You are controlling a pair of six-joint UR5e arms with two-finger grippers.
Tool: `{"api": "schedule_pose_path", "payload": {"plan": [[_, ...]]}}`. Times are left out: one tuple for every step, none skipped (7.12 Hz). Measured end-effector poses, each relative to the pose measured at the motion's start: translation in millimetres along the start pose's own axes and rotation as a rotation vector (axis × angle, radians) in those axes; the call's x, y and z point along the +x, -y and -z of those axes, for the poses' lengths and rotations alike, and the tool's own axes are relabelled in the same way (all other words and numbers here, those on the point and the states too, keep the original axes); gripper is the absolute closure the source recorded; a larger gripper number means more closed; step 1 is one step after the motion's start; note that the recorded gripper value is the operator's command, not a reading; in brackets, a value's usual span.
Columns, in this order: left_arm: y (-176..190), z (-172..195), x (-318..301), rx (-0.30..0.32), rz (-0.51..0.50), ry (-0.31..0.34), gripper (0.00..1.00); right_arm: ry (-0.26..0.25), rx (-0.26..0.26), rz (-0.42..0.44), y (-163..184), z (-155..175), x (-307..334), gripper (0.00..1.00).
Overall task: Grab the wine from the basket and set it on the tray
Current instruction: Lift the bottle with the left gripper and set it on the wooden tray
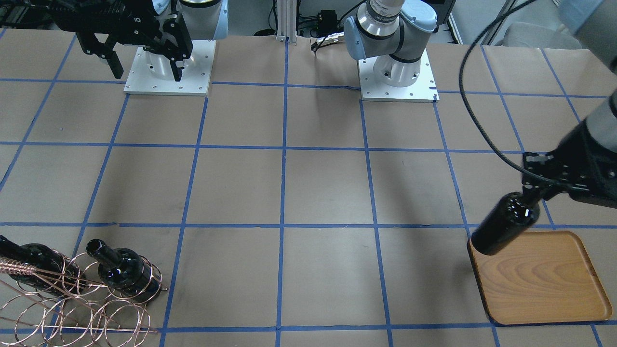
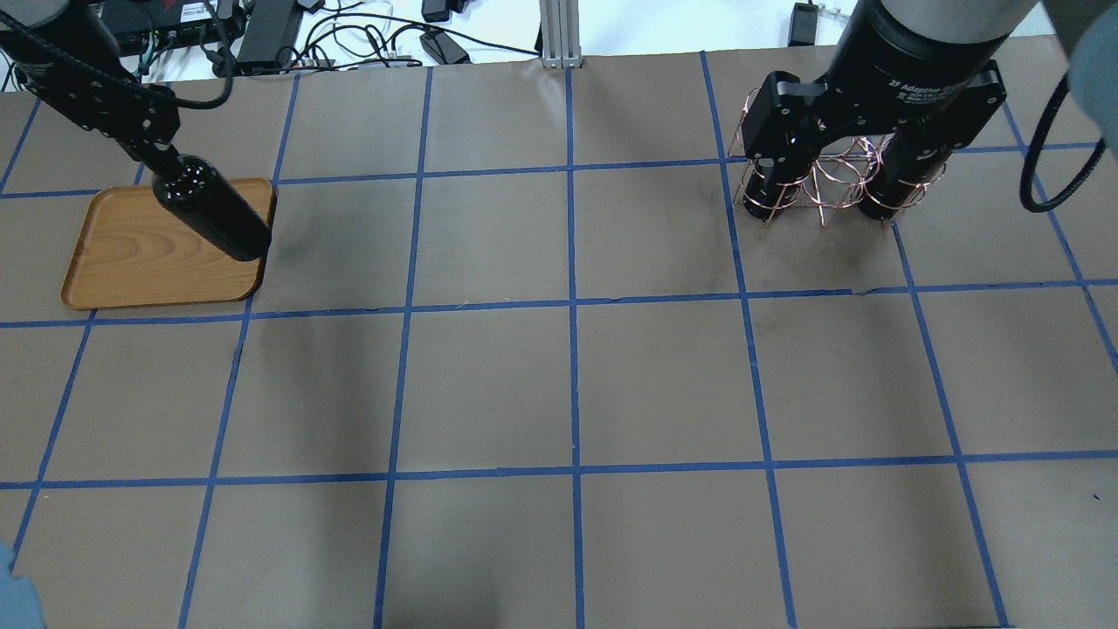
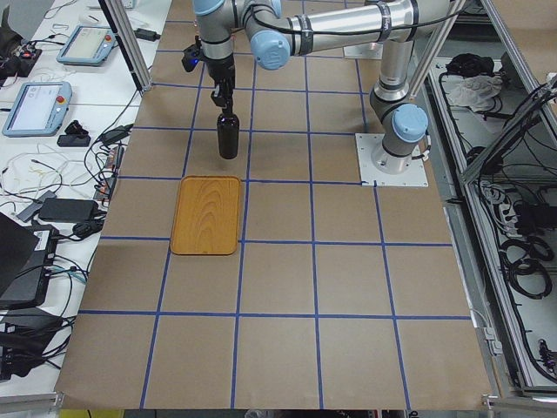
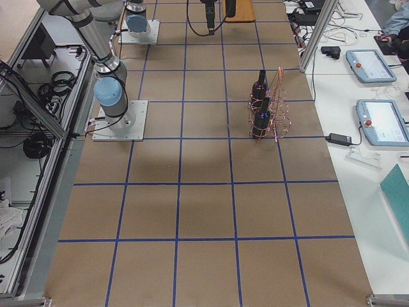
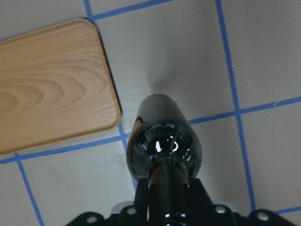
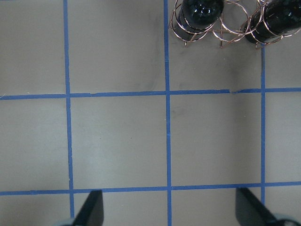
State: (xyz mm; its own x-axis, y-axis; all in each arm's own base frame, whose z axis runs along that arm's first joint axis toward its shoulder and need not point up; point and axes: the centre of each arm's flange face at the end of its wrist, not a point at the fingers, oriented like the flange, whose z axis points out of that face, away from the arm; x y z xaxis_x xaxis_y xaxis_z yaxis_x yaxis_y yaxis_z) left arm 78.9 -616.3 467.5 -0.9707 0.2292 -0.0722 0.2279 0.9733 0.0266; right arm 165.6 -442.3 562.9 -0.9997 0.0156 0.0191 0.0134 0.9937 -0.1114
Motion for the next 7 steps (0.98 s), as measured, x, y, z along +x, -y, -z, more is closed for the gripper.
{"api": "schedule_pose_path", "payload": {"plan": [[3.3, -12.6, -38.5, 0.009, -0.003, 0.01, 1.0, 0.0, 0.0, 0.0, 0.0, -0.1, 0.0, 0.0], [4.8, -25.5, -71.0, 0.021, -0.01, 0.02, 1.0, 0.0, 0.0, 0.0, 0.0, -0.1, -0.1, 0.0], [6.1, -38.5, -99.6, 0.034, -0.024, 0.03, 1.0, 0.0, 0.0, 0.0, 0.0, 0.0, -0.1, 0.0], [8.8, -51.1, -119.7, 0.044, -0.032, 0.035, 1.0, 0.0, 0.0, 0.0, 0.0, 0.1, -0.1, 0.0], [12.5, -60.7, -130.5, 0.049, -0.034, 0.037, 1.0, -0.001, 0.0, 0.0, 0.0, 0.1, 0.0, 0.0], [14.8, -68.3, -136.8, 0.051, -0.032, 0.033, 0.89, -0.002, 0.0, 0.001, 0.1, 0.0, 0.1, 0.0], [16.0, -74.9, -141.0, 0.057, -0.026, 0.018, 0.71, -0.002, -0.001, 0.0, 0.3, -0.4, 0.0, 0.0]]}}
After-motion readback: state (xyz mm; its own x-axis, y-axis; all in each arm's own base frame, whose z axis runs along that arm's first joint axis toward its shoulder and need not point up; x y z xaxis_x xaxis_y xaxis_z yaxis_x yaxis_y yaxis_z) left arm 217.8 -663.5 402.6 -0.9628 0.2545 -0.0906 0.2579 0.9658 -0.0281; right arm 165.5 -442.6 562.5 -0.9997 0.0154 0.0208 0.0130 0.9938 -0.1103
